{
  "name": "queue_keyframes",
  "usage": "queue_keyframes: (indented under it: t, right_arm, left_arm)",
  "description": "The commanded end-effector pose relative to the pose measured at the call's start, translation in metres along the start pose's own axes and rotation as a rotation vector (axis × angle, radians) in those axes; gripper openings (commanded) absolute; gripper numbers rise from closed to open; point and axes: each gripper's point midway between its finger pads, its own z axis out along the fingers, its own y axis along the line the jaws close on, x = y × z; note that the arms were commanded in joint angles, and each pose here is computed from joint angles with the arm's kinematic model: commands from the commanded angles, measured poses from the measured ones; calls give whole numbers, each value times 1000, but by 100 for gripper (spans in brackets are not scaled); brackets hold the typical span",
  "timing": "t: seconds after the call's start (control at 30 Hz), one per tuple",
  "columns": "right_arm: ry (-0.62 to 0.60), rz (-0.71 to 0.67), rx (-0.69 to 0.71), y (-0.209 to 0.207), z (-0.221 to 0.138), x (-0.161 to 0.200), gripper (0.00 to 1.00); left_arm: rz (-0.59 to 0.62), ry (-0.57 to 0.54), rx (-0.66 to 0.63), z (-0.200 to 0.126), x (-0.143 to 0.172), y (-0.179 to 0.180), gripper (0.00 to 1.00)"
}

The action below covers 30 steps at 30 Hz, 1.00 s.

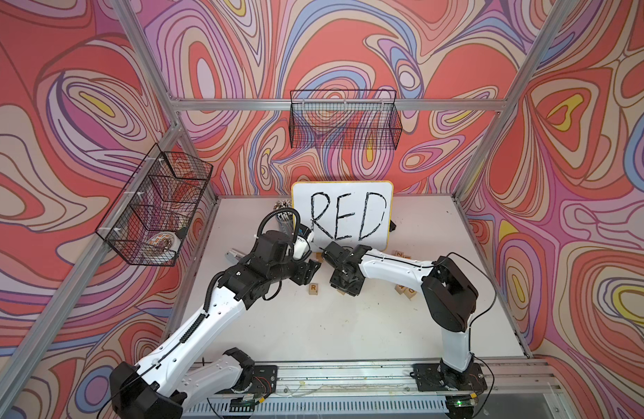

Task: Assemble the uppercase word "red" with letter blocks
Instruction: Adjust the letter block at the center of the board.

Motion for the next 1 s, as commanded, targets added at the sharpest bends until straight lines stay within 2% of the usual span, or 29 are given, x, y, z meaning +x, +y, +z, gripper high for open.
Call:
queue_keyframes:
  t: [0.0,0.27,0.6,0.77,0.97]
  right_arm:
    - [-3,4,17,-3,8,2,46]
    - [-14,-5,34,-4,15,-1,45]
    - [-39,-87,53,-9,13,-5,27]
    - [-49,-223,65,-6,8,-4,14]
    - [-74,-463,129,-5,-4,0,12]
  left_arm:
    - [-11,-12,0,-2,-1,1,68]
    - [-11,-9,-1,-2,0,1,68]
    - [-11,-8,-3,-1,0,2,68]
    - [-11,-7,-1,-1,1,1,68]
    - [-12,-7,0,-1,1,1,68]
